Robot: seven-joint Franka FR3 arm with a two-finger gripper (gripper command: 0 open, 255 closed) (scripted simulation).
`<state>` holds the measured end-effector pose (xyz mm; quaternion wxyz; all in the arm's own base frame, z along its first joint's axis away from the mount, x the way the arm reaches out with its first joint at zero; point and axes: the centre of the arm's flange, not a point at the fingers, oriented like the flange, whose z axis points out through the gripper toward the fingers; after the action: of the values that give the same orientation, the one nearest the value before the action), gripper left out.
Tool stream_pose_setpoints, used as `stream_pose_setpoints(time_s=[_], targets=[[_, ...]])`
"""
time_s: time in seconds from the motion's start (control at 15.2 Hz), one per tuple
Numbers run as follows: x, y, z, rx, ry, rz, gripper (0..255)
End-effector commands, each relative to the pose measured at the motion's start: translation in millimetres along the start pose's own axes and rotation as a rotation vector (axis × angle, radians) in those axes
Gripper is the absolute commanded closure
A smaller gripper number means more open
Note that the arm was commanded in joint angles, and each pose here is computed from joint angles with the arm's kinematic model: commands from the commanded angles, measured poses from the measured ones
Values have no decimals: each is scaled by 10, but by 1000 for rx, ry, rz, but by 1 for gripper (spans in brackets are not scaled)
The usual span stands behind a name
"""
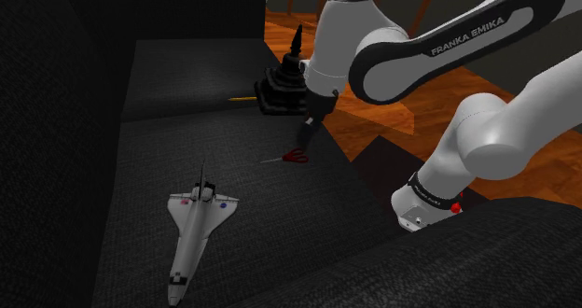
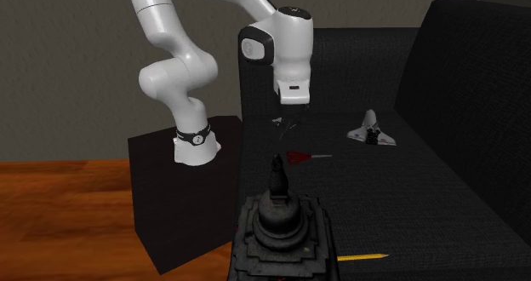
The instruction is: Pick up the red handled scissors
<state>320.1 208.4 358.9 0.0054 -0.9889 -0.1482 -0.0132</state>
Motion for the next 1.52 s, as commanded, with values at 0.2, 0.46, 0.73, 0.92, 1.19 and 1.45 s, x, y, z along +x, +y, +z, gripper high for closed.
stream_pose_setpoints(time_s=[0.2,0.46,0.73,0.92,1.19,1.45], targets=[[52,-128,247,7,1,-20,0],[47,-126,458,7,1,-20,0],[53,-128,501,7,1,-20,255],[49,-130,504,7,1,-20,255],[47,-132,507,7,1,-20,255],[50,-127,330,7,1,-20,255]])
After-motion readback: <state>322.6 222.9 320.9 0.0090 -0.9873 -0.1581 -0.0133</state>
